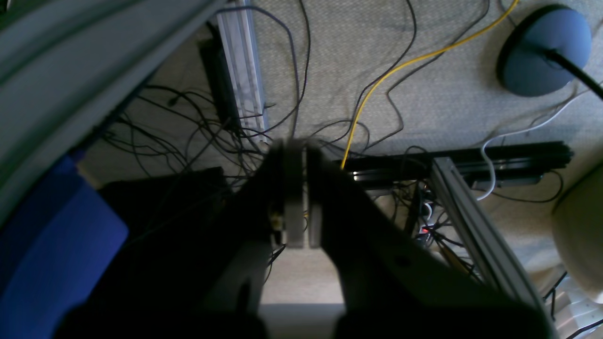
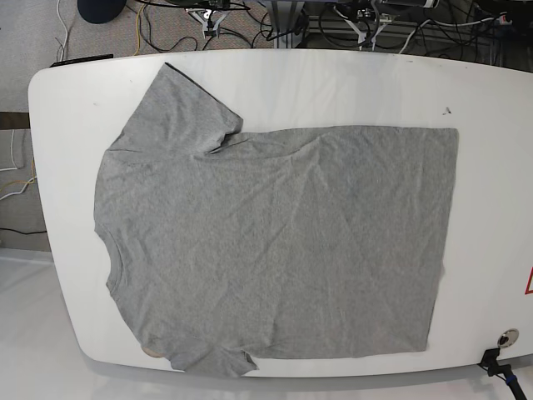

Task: Fold the T-shirt properly

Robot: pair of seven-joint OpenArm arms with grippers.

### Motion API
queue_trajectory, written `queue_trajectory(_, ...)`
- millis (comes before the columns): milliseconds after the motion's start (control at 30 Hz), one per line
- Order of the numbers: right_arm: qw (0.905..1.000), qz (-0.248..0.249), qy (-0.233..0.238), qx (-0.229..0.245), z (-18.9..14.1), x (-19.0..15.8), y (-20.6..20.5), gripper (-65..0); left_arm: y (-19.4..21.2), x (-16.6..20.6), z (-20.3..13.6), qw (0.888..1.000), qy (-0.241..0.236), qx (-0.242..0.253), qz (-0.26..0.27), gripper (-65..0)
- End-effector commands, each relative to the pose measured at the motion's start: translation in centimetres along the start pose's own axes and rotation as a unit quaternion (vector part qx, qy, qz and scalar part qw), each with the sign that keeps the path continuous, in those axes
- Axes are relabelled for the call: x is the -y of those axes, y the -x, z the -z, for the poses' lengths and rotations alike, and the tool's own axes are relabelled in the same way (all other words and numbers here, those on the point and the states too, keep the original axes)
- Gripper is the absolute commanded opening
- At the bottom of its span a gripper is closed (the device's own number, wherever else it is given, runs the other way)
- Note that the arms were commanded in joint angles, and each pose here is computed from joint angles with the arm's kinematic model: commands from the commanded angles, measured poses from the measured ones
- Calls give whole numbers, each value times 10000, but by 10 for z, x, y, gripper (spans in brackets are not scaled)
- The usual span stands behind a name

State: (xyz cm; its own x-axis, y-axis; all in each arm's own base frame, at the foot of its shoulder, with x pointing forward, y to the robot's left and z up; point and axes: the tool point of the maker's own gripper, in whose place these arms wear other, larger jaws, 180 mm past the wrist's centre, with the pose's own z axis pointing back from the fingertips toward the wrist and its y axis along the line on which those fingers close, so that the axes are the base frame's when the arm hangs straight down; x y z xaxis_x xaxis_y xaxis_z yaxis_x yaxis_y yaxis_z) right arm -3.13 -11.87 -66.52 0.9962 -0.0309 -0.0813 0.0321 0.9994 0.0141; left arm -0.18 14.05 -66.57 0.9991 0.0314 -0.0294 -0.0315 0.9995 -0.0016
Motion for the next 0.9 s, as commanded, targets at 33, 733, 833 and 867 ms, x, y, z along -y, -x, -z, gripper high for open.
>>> queue_trajectory(33,9999,20,11,165,0,0,-12,-650,-10,0,0,9998,-9,193,40,-650)
queue_trajectory(733,9997,-16,89,218,0,10,-1,-650,-11,-5,0,9996,-56,266,58,-650)
queue_trajectory(833,9997,-10,94,209,0,10,2,-650,-8,-5,0,9996,-42,249,80,-650)
queue_trajectory(867,9998,-2,84,206,0,9,3,-650,-8,-5,0,9996,-45,266,66,-650)
